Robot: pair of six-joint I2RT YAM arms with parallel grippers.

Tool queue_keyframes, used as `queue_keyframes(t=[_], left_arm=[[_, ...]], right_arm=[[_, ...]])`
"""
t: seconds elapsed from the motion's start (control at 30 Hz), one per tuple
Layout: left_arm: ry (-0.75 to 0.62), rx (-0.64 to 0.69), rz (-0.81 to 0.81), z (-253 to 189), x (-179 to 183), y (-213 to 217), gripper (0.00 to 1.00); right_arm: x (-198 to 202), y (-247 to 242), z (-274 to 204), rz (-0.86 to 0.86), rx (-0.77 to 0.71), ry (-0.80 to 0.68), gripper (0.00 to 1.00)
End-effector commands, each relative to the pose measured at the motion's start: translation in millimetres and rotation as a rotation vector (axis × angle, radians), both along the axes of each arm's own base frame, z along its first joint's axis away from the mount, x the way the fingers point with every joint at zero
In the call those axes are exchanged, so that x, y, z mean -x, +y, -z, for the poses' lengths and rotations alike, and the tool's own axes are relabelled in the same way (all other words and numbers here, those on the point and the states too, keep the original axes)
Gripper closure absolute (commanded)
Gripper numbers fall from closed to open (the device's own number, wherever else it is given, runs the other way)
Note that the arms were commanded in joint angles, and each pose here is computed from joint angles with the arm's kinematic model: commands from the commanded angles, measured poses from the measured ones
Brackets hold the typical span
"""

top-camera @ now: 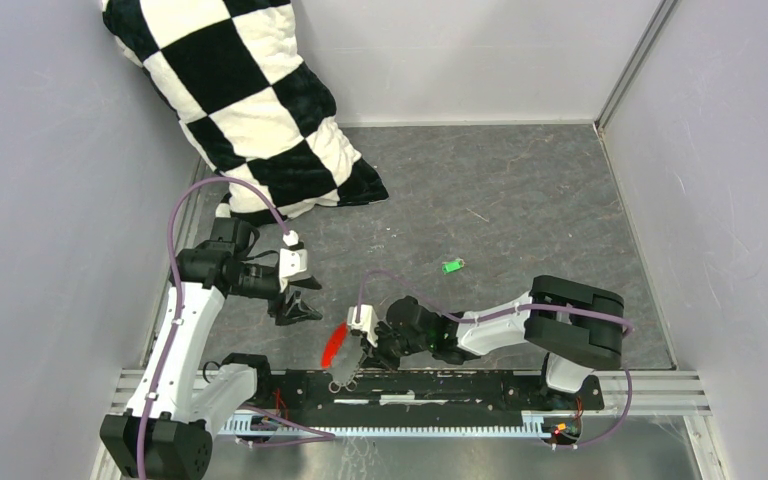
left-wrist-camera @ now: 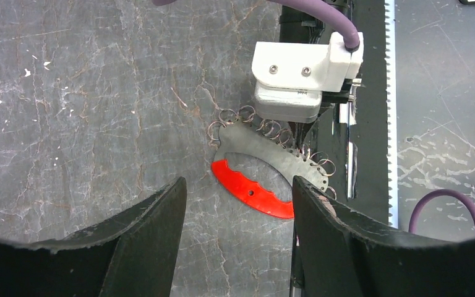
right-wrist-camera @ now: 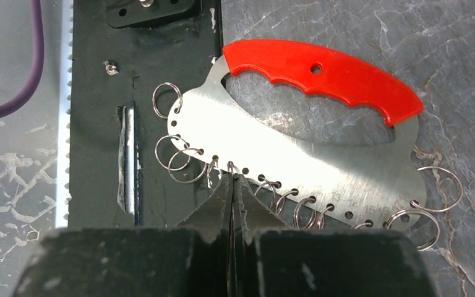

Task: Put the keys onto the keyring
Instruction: Pick up the keyring from the center of the board.

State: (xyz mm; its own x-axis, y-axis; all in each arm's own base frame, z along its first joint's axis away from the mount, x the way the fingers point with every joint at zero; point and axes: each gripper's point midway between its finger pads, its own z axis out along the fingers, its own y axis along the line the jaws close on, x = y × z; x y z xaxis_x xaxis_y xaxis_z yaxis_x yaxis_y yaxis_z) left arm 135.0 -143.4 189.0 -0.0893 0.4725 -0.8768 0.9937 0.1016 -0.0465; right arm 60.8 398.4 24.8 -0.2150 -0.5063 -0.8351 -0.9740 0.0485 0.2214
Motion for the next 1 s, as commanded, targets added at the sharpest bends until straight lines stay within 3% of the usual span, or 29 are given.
queue_keyframes(t=[0.0,0.27,0.47,0.73,0.8,0.97], left_arm=[[-0.085,0.01,0.033,-10,-3,-1,0.3],[-0.087,0.024,0.041,-13,-3,-4,0.3],[-0.012,0.02,0.075,-8,10,-3,0.27],[-0.092,0.067,0.165,-12,22,-9,0.22],[-0.091,0.069,0.173,-12,21,-10,0.24],[-0.074,0.078,0.168,-21,14,-12,0.42]], right_arm=[[-2,22,-25,-0.022,-0.088,-0.013,0.99],[-15,28,-72,-0.005,-0.157,-0.1,1.0],[-32,34,-123,0.053,-0.249,-0.177,1.0],[-45,48,-187,0.028,-0.32,-0.303,0.99],[-48,50,-202,0.027,-0.344,-0.327,1.0],[-52,51,-226,0.024,-0.372,-0.371,1.0]])
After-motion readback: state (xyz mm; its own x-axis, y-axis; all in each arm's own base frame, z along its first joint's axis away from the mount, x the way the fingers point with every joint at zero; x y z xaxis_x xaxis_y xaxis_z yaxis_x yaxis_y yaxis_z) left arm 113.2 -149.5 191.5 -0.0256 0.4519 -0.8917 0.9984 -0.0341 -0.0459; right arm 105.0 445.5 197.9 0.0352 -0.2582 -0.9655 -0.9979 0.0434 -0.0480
